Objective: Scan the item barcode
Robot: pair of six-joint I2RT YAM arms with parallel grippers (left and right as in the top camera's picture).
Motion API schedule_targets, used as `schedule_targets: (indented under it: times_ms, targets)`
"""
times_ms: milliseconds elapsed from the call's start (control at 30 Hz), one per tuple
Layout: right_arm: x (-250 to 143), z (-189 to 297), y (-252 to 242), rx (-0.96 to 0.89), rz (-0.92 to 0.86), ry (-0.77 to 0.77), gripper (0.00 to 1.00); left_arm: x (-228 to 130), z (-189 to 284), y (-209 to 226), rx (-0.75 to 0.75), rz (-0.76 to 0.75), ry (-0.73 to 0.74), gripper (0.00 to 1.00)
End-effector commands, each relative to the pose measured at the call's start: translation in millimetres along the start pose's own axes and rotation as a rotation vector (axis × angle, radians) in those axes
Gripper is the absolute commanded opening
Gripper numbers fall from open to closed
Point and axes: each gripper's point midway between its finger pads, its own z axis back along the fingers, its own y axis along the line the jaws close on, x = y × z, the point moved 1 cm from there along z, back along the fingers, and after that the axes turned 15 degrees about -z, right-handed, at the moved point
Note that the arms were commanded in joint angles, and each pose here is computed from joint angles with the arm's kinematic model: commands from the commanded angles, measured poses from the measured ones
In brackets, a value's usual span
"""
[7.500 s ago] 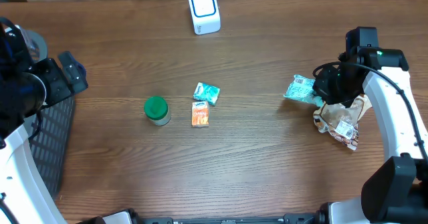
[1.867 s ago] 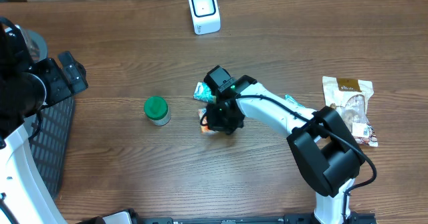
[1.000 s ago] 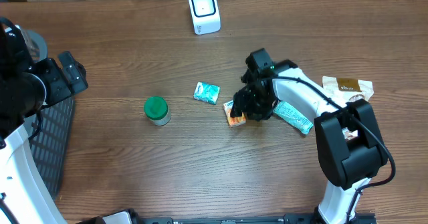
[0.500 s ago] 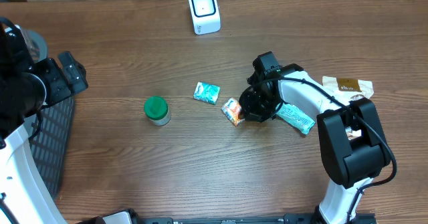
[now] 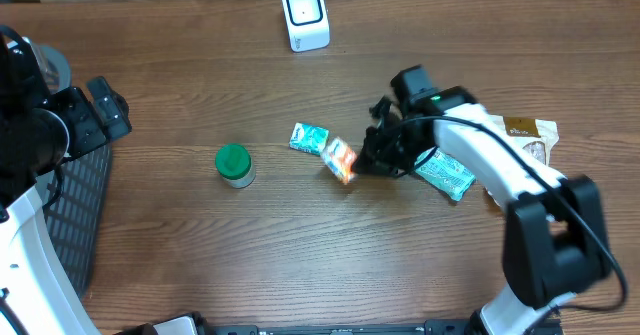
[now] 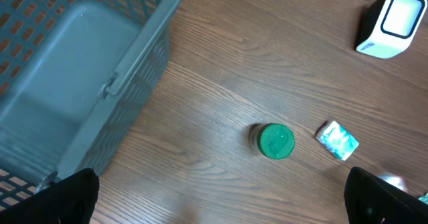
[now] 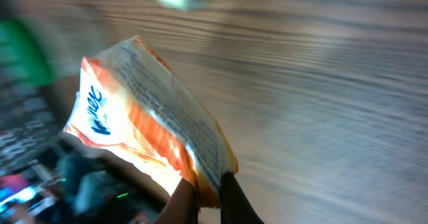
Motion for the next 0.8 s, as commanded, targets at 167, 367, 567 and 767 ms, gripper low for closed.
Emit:
schedule_targets:
  times_ms: [167,367,567,767]
  targets:
    - [-40.4,103.2,86.4,0.655,0.046,0.253,0.04,0.9,2.3,0.3,-0.002,-0.016,-0.010,1.00]
    - [-31.1,115.5,85.1,0.675,-0.126,0.295,0.04,0.9,2.3,0.3,-0.002,-0.016,-0.010,1.00]
    - [-22.7,110.7,82.0,0.625,-0.246,0.286,0.04,0.9,2.2,0.3,-0.002,-0.016,-0.009,1.00]
    - [-19.0,108.0,79.6,0.602,-0.274,0.268,0.04,0.9,2.2,0.3,-0.002,-0.016,-0.009,1.00]
